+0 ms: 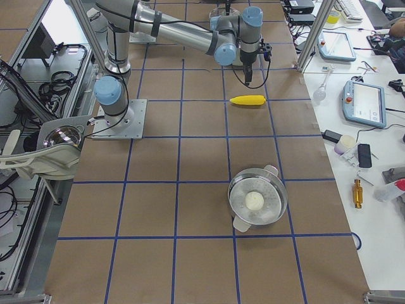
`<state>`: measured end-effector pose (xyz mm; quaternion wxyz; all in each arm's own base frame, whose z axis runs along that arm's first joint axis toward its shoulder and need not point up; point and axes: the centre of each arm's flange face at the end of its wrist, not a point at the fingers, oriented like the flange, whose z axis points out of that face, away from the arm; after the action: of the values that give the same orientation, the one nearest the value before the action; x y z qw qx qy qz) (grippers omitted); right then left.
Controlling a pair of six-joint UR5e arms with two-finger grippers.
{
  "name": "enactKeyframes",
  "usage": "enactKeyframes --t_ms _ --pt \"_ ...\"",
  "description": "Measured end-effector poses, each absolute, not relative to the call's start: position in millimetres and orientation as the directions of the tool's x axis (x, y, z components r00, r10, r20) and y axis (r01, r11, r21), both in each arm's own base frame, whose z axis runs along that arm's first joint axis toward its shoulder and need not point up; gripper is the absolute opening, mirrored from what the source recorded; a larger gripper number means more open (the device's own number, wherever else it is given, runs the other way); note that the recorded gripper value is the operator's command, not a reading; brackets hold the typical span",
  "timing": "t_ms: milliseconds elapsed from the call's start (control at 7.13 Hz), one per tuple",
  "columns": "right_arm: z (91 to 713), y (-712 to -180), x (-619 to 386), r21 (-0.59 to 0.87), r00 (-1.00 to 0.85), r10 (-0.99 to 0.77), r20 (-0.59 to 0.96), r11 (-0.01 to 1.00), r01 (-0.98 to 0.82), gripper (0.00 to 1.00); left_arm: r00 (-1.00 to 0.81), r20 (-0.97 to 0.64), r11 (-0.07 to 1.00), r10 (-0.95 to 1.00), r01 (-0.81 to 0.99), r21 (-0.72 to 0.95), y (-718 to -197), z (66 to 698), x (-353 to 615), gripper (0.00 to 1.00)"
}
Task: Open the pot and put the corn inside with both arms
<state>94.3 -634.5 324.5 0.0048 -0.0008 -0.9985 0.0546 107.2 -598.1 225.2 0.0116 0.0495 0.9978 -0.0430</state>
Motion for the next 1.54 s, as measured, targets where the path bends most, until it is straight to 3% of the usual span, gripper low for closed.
enactKeyframes --t_ms 140,561,701,841,981,1121,1262,1402,1542 --pt "291.0 -649.3 86.4 -0.111 -1.0 -0.006 0.007 0.994 -0.006 1.0 -0.995 -0.023 0.991 0.099 0.1 -0.086 -598.1 224.6 106.3 0.69" --pt "219.7 -675.2 82.8 -0.133 -0.999 0.037 -0.001 0.99 0.037 0.99 -0.996 -0.018 0.992 0.084 0.085 -0.092 -597.8 227.3 104.5 0.81" --pt "211.9 -675.7 88.8 -0.132 -0.999 0.051 -0.006 0.99 0.051 0.95 -0.997 -0.019 0.992 0.08 0.081 -0.098 -597.6 230.5 103.8 0.93" --pt "204.5 -675.8 95.2 -0.13 -0.998 0.055 -0.009 0.99 0.056 0.88 -0.996 -0.024 0.99 0.082 0.085 -0.11 -598.4 237.9 100.5 0.97" --pt "194.7 -677.0 98.7 -0.129 -0.998 0.055 -0.012 0.99 0.056 0.64 -0.995 -0.038 0.986 0.095 0.1 -0.135 -600.9 255.0 93.8 1.0" --pt "186.9 -677.9 100.6 -0.13 -0.999 0.052 -0.015 0.99 0.053 0.31 -0.991 -0.059 0.977 0.117 0.125 -0.17 -606.0 283.0 82.9 0.99" --pt "183.0 -677.9 101.6 -0.13 -0.999 0.045 -0.016 0.99 0.047 0.11 -0.987 -0.067 0.972 0.143 0.153 -0.18 -610.3 318.1 63.2 1.0" --pt "182.8 -677.8 102.2 -0.13 -0.999 0.039 -0.016 0.991 0.041 0.03 -0.987 -0.049 0.975 0.156 0.162 -0.15 -606.8 353.9 39.4 1.0" --pt "183.9 -677.6 102.5 -0.13 -0.999 0.035 -0.015 0.991 0.037 0.0 -0.988 -0.017 0.981 0.151 0.151 -0.121 -594.9 388.2 18.3 1.0"
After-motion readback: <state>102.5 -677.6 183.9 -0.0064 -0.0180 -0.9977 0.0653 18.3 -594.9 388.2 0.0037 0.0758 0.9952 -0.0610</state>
